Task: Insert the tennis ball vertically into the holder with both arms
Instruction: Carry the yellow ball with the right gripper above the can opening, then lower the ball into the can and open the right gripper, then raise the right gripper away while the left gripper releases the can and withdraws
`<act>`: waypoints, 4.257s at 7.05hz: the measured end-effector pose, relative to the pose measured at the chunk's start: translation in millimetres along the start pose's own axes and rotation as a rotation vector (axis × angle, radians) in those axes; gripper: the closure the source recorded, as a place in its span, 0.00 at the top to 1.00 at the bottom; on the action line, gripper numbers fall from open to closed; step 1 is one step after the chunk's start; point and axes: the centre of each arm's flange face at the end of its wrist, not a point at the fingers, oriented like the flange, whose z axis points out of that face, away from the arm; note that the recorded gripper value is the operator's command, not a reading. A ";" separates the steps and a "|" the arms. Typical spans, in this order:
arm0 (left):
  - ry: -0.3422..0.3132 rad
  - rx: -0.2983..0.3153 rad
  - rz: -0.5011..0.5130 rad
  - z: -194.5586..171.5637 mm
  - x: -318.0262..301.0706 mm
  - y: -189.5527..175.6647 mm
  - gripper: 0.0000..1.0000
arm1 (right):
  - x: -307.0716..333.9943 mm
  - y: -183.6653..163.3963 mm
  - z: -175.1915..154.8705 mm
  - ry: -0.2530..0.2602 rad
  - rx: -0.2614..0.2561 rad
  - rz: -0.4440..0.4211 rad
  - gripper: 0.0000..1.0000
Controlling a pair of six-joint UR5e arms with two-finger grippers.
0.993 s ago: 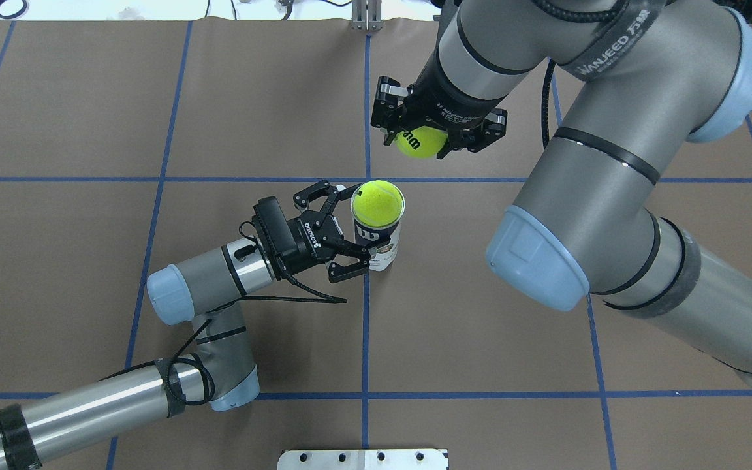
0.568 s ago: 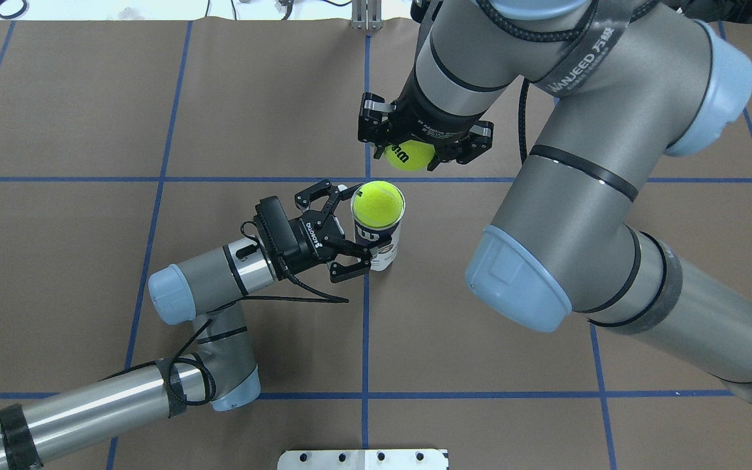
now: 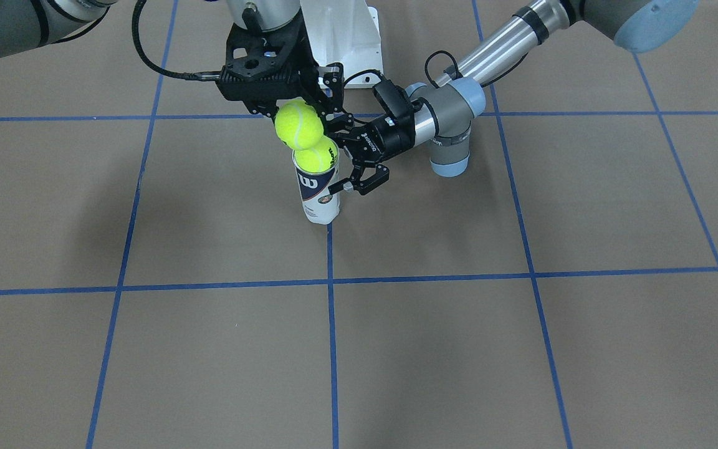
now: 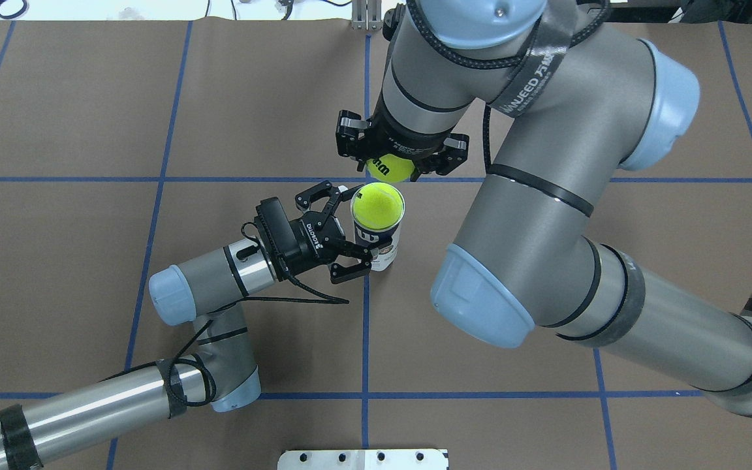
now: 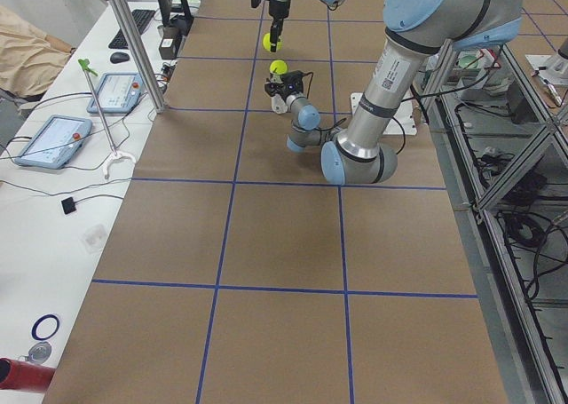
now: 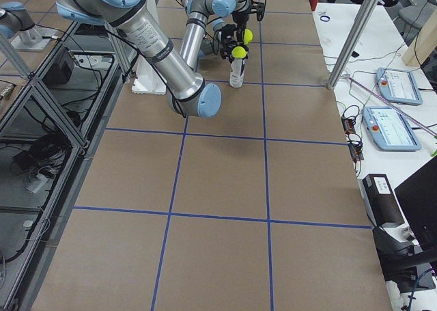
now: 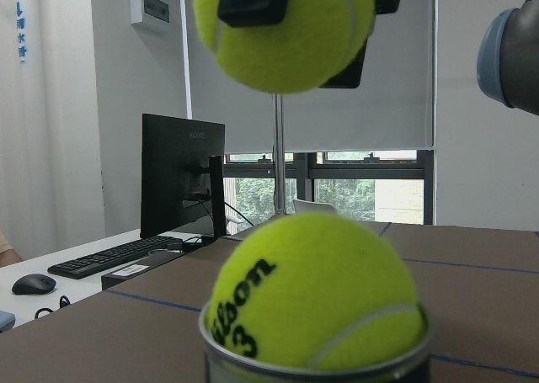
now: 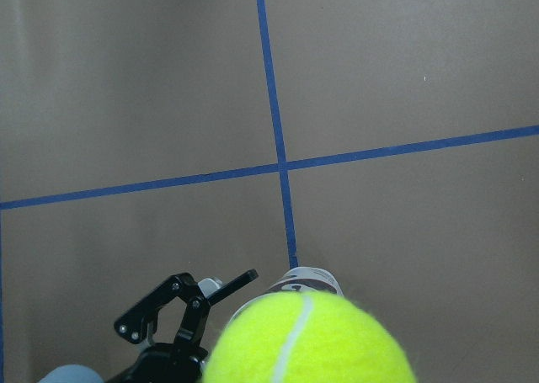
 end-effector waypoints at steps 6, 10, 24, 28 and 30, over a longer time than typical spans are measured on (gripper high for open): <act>-0.001 -0.007 0.000 -2.7 -0.5 3.3 0.98 | -10.8 28.6 45.1 0.086 0.006 -0.029 0.00; -0.001 -0.007 0.000 -3.0 -0.6 3.5 0.98 | -11.5 30.9 46.2 0.089 0.005 -0.032 0.67; -0.004 0.027 0.004 -13.4 -7.7 -12.6 0.98 | 21.3 -18.5 4.3 0.046 0.014 -0.083 0.99; 0.009 0.101 -0.008 -36.6 -7.5 -47.7 0.98 | 106.3 -100.6 -14.8 0.089 0.023 -0.171 0.99; 0.000 0.129 -0.002 -51.7 -17.9 -64.9 0.98 | 170.4 -153.7 -20.0 0.146 0.025 -0.223 0.99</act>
